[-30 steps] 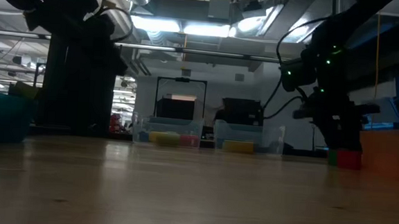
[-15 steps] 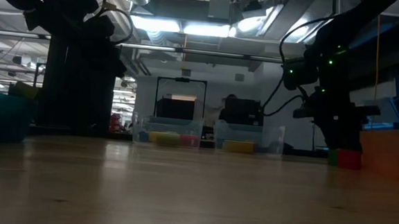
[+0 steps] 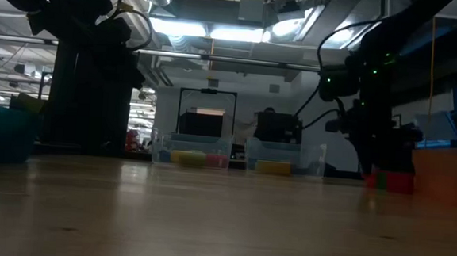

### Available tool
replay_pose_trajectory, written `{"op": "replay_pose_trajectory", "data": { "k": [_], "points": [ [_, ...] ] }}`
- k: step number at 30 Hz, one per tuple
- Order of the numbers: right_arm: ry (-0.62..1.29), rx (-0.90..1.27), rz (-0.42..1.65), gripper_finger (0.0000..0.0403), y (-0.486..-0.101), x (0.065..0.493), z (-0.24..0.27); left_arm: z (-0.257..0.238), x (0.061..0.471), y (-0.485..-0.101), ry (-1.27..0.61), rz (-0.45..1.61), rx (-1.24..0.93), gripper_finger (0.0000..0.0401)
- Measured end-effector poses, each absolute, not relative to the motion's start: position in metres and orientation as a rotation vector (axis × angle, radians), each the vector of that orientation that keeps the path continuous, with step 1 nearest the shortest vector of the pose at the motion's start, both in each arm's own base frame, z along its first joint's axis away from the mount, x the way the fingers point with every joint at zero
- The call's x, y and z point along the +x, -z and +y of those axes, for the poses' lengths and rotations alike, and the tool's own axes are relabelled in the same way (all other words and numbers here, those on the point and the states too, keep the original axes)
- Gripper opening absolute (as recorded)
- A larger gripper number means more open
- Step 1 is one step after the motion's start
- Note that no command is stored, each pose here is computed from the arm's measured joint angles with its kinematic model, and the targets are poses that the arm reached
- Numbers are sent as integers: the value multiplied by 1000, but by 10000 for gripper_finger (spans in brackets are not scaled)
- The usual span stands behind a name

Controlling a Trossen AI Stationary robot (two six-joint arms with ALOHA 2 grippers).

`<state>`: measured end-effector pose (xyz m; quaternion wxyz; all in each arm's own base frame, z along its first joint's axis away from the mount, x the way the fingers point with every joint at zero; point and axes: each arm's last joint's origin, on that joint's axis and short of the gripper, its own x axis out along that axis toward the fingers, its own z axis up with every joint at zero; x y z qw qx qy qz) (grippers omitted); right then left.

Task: Sort blocks by size
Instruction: Put the orange game piece into the yellow bin

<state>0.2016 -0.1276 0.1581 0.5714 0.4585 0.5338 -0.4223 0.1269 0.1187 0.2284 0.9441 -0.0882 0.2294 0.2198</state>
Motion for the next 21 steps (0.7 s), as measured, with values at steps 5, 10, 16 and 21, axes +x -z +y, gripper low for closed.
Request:
{"op": "replay_pose_trajectory", "data": {
  "k": [5,10,16,21],
  "points": [
    [916,1021,1243,83,-168,215,-125,119,127,-229,-449,463,-166,184],
    [831,944,1193,74,-196,235,-125,115,121,-235,-454,439,-135,184],
    [729,850,1157,83,-233,258,-113,103,109,-230,-483,397,-158,184],
    [612,791,1136,76,-268,275,-93,92,99,-204,-509,279,-191,184]
  ]
}}
